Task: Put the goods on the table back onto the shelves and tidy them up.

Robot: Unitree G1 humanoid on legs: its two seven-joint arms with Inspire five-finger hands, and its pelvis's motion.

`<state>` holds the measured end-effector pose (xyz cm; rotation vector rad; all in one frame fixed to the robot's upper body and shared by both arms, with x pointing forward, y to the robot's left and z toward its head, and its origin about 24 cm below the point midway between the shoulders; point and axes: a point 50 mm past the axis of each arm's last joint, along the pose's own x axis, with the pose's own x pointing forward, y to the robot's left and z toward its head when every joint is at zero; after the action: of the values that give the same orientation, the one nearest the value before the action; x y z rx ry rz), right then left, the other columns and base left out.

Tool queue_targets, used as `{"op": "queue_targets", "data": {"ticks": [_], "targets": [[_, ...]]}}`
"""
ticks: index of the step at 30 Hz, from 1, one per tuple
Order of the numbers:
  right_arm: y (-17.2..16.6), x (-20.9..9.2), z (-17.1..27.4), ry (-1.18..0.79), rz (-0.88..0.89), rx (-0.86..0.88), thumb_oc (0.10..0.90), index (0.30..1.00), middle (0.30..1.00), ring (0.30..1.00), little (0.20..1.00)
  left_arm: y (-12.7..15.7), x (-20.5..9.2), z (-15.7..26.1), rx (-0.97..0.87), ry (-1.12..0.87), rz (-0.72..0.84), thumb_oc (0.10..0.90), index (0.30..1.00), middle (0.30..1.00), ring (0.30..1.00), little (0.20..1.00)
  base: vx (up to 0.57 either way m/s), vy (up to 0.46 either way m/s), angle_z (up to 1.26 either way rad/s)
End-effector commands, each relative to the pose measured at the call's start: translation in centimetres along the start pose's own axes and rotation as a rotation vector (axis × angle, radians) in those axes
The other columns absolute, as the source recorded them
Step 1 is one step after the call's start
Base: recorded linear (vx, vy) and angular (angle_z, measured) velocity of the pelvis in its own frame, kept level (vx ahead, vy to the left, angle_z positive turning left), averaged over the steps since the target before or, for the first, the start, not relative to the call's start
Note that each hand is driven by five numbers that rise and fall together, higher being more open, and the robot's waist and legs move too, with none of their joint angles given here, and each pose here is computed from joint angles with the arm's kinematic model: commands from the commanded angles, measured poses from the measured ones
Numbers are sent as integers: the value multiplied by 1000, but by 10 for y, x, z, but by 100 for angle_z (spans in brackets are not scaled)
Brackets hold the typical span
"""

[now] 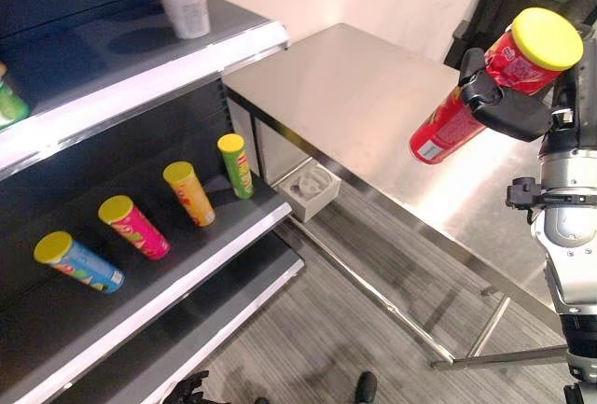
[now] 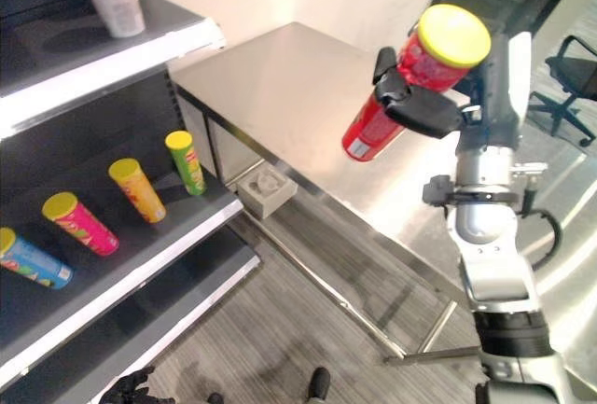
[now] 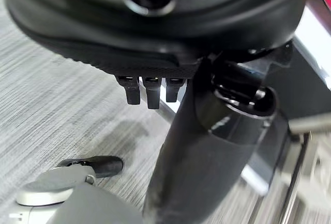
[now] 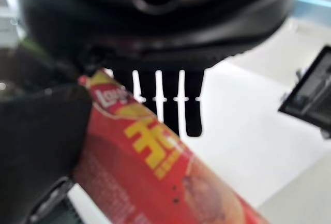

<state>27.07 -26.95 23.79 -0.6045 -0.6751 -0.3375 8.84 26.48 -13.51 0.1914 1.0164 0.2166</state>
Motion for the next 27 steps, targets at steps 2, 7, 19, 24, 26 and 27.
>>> {"op": "queue_targets", "data": {"ticks": [2, 7, 19, 24, 26, 27], "targets": [[-37, 37, 78, -396, -165, 54, 400, 300, 300, 300, 300, 21, -2, 1, 47, -9, 22, 800, 900, 900, 900, 900, -171, -526, 107], [-34, 43, 89, -444, -130, 67, 400, 300, 300, 300, 300, 17, 0, 15, 35, -66, -1, 800, 900, 900, 900, 900, -171, -239, 29], [-36, 24, 69, -356, -70, -94, 400, 300, 300, 300, 300, 10, -1, 15, 98, -71, -25, 800, 900, 900, 900, 900, -260, 137, 119], [-32, 7, 50, -251, -26, -112, 400, 300, 300, 300, 300, 7, -1, 12, 131, -54, -27, 800, 900, 900, 900, 900, -87, 543, 96], [-28, -2, 41, -202, -17, -110, 400, 300, 300, 300, 300, 10, 0, 13, 160, -51, -17, 800, 900, 900, 900, 900, -130, 461, 65], [-26, -5, 35, -174, -20, -105, 400, 300, 300, 300, 300, 12, 0, 14, 163, -55, -7, 800, 900, 900, 900, 900, -102, 420, 46]]}}
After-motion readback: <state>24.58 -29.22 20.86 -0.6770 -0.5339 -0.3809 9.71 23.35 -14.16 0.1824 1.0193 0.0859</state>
